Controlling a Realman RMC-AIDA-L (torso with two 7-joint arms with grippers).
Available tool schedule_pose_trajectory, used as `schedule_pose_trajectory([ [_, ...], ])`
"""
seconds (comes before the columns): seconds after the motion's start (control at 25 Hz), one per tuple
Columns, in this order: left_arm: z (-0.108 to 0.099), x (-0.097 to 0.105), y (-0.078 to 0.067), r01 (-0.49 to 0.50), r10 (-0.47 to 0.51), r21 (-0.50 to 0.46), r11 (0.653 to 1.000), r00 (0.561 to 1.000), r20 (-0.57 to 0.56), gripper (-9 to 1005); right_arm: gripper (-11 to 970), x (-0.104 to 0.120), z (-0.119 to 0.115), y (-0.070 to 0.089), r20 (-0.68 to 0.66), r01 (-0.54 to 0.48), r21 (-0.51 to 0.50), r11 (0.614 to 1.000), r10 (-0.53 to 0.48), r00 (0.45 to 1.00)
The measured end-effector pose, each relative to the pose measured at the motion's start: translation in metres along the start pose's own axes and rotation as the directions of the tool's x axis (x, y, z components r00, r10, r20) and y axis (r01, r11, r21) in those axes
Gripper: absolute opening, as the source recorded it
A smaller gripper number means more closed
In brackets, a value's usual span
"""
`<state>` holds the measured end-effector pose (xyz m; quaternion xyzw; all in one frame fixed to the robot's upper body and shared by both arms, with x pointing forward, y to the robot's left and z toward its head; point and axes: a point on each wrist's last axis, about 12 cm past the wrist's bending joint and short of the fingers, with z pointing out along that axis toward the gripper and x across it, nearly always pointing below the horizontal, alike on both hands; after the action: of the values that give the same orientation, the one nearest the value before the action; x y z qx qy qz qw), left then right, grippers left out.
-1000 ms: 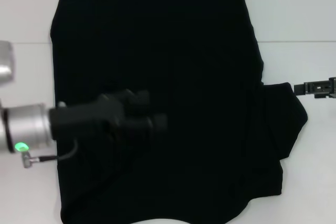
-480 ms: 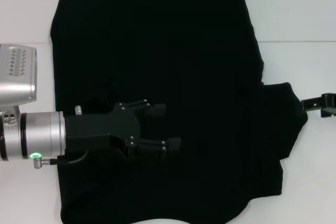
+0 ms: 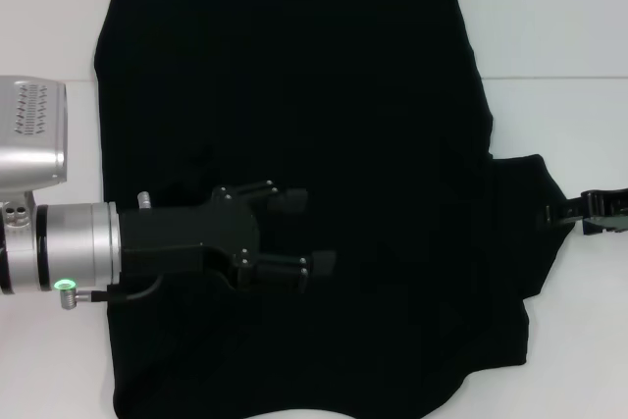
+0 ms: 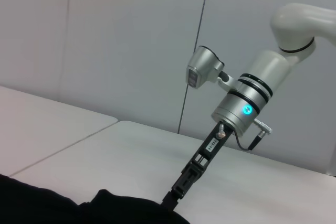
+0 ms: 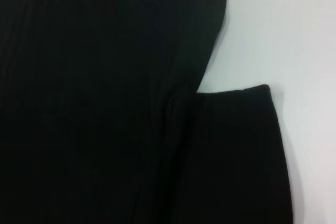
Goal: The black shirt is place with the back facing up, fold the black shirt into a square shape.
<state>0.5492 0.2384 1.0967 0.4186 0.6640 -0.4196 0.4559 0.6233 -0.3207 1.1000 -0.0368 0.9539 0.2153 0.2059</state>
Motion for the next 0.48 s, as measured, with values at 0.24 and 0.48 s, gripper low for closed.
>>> schedule_pose_trajectory([
  [0.24, 0.0001, 0.0005, 0.0016, 0.003, -0.003, -0.014, 1.0, 1.0, -0.002, 933, 745, 0.0028, 0.0062, 0.002, -0.004, -0.008, -0.002, 1.0, 0.008, 1.0],
  [0.48, -0.0005, 0.0, 0.0025, 0.005, -0.005, -0.023, 1.0, 1.0, 0.003, 933, 719, 0.0024, 0.0084, 0.0042, -0.003, -0.007, -0.001, 1.0, 0.007, 1.0],
])
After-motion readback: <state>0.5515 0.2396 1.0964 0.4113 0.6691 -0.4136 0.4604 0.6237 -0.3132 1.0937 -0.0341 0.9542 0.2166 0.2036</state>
